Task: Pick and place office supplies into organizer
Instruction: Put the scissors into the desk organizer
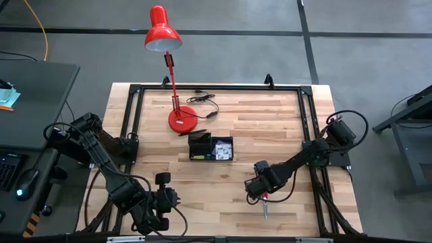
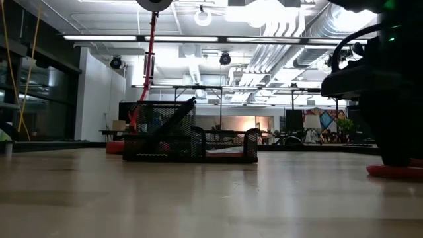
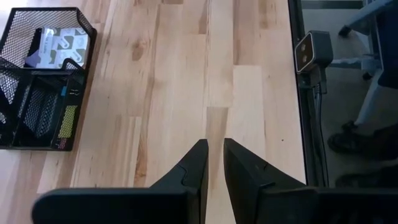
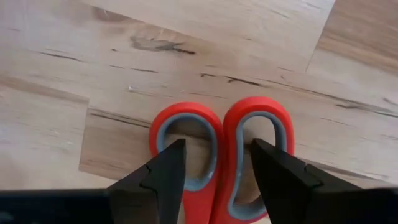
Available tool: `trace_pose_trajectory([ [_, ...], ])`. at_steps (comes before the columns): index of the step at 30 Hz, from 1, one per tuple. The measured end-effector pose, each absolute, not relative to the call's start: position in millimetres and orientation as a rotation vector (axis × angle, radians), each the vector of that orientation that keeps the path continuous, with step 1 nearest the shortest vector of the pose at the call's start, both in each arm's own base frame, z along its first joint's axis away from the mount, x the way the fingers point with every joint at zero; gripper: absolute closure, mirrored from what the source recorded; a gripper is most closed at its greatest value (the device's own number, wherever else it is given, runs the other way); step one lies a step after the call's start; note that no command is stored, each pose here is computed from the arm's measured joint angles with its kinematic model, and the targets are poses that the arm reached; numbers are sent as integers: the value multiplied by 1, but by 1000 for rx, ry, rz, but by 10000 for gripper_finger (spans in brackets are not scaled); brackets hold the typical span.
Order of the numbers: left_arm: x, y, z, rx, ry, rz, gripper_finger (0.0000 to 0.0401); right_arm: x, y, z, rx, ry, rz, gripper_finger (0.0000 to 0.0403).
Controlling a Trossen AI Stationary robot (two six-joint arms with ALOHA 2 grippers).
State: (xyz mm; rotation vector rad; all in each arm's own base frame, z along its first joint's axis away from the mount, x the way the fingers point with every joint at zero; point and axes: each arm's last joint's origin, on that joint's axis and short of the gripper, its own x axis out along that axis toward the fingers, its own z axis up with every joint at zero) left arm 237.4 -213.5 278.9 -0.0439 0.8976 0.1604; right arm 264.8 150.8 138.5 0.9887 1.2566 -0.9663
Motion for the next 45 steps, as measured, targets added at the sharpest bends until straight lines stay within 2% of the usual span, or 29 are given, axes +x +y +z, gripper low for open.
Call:
trace_pose_trajectory([
  [3,237,-213,279,-44,897,161,364,265,150,138,980,1258,-960,248],
  [14,238,-213,279,-38,887,171,364,265,151,139,964,1254,-948,357],
  [19,238,-213,279,-38,887,171,364,259,150,154,950,1166,-945,389],
  [27,238,-213,279,-38,887,172,364,247,140,188,948,1009,-944,397],
  [33,235,-210,279,-55,906,205,364,251,126,220,906,662,-863,398],
  [45,225,-199,284,-174,877,364,364,318,50,264,443,235,-772,398],
])
